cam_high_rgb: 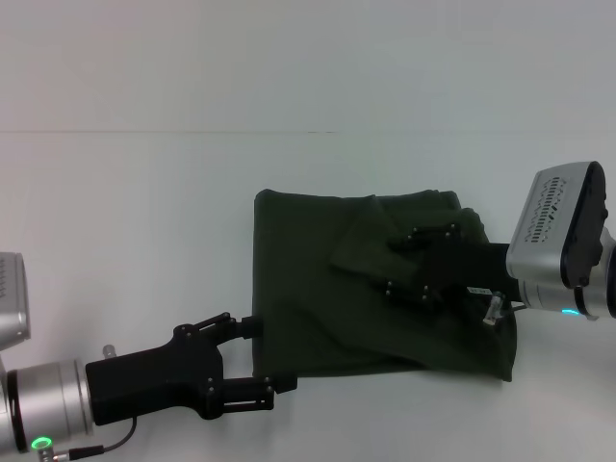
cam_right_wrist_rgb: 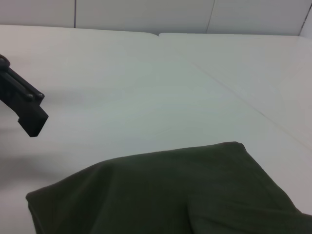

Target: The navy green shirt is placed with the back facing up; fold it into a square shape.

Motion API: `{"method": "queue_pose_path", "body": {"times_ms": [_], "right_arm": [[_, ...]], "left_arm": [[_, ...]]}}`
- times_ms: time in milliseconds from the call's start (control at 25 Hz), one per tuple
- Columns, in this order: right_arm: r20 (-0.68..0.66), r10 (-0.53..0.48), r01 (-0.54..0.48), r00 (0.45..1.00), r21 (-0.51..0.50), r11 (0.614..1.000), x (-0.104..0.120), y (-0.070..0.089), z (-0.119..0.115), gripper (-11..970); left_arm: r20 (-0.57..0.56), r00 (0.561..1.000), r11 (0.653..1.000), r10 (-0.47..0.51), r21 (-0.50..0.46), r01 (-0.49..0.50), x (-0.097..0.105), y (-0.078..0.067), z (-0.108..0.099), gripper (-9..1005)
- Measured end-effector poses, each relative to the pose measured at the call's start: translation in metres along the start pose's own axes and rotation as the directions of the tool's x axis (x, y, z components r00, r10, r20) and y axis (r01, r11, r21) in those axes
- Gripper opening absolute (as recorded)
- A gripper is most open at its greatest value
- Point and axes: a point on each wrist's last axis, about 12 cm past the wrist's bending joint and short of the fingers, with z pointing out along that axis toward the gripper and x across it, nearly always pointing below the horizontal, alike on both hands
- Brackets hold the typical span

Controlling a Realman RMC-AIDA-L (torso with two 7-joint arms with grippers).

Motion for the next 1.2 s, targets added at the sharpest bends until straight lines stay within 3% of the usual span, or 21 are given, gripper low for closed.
{"method": "queue_pose_path", "body": {"times_ms": [280,520,840,1200], "right_arm": [[-0.010,-0.008,0.008,1.000,-0.008,1.000,0.000,0.001,0.001,530],[-0.015,0.004,-0.004,1.000,-0.005,1.000,-0.001,0.000,0.001,281],[-0.022,0.032,-0.031,0.999,0.011,0.999,0.000,-0.002,0.001,46],[-0.009,0.133,-0.132,0.991,0.070,0.989,0.003,-0.010,-0.004,12]], "left_arm": [[0.000,1.000,1.000,-0.001,0.001,0.001,0.000,0.000,0.000,948],[0.001,1.000,1.000,-0.003,0.002,0.003,0.001,-0.001,0.001,948],[0.003,1.000,1.000,-0.003,0.005,0.003,0.001,-0.001,0.001,948],[0.004,1.000,1.000,-0.008,0.010,0.007,0.002,-0.002,0.001,948]]}}
